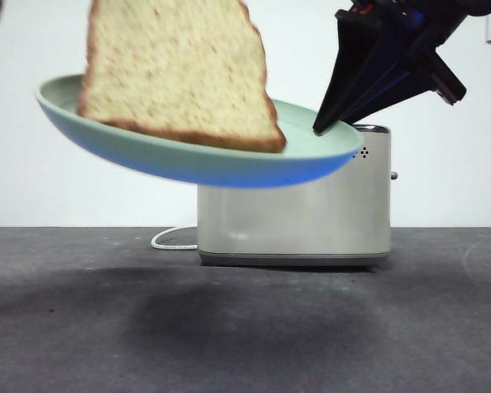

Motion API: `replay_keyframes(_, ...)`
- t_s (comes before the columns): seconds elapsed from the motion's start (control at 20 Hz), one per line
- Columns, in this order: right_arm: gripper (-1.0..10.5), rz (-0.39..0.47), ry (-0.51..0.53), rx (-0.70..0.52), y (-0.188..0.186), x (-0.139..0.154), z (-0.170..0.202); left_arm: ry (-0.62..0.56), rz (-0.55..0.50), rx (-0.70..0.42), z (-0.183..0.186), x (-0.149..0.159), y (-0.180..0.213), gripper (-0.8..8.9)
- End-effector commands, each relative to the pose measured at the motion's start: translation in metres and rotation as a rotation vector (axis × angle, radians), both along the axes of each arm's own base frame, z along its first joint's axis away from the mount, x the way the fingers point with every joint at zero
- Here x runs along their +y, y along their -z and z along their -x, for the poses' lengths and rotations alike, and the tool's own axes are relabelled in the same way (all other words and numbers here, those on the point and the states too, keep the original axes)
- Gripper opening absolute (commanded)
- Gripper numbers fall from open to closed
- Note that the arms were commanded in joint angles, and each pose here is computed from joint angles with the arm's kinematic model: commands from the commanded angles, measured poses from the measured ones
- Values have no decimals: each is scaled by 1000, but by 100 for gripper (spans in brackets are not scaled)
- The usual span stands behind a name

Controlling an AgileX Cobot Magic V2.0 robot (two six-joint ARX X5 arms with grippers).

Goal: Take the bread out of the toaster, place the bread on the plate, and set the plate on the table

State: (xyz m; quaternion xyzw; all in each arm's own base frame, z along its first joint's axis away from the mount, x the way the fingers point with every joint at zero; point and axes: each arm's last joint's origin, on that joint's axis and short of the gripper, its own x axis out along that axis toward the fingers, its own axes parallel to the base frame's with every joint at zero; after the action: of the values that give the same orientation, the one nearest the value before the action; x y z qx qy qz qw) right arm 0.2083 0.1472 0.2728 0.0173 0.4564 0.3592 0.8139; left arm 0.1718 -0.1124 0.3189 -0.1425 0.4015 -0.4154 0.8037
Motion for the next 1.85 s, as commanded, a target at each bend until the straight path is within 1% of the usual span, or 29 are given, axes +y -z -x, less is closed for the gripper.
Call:
replay_keyframes(0.05,-17,-12,4,-2,0,1,-1,20,-14,12,-13,-7,10,-8)
replay_keyframes(0.25,-17,-20,0,-7,0,2,-1,10,-71,103,-29,-16,31,13)
replay_keyframes(0.3,-17,-21,-3,-6,0,2,-1,8,-77,115,-31,-17,34,100)
replay_keyframes(0.4,-17,-21,-3,-6,0,2,-1,4,-85,115,-32,-18,35,422)
replay_keyframes(0.45,-17,-21,-3,-6,0,2,-1,6,-87,114,-31,-18,35,483)
replay_keyframes(0.6,-17,-19,-8,6,0,2,0,12,-90,119,-30,-19,35,479)
replay_keyframes(0.7,-17,-22,-22,29,1,2,2,37,-69,132,-29,-20,34,477)
replay_keyframes(0.75,-17,-18,-23,31,2,1,2,53,-52,142,-28,-20,32,477)
replay_keyframes(0.85,-17,-18,-23,33,2,1,2,47,-61,133,-26,-18,23,468)
replay_keyframes(0.95,-17,-12,-23,42,2,1,3,6,-114,98,-25,-15,8,468)
replay_keyframes(1.2,-17,-10,-25,43,2,1,3,-42,-243,-26,-19,-8,-36,468)
replay_keyframes(1.3,-17,-21,-16,37,2,1,2,-68,-306,-68,-13,-2,-51,467)
replay_keyframes(1.4,-17,-40,-5,26,0,3,0,-115,-336,-102,-3,6,-63,457)
replay_keyframes(1.45,-17,-52,3,20,-1,3,-1,-128,-337,-134,3,10,-68,376)
replay_keyframes(1.55,-18,-77,22,10,-1,5,-5,-156,-327,-195,16,18,-77,100)
replay_keyframes(1.6,-18,-89,35,12,0,7,-7,-158,-316,-219,23,22,-81,-5)
replay_keyframes(1.7,-17,-94,53,32,8,12,-16,-164,-287,-263,38,30,-89,-8)
replay_keyframes(1.85,-17,-67,79,82,32,21,-32,-163,-246,-321,61,41,-98,-8)
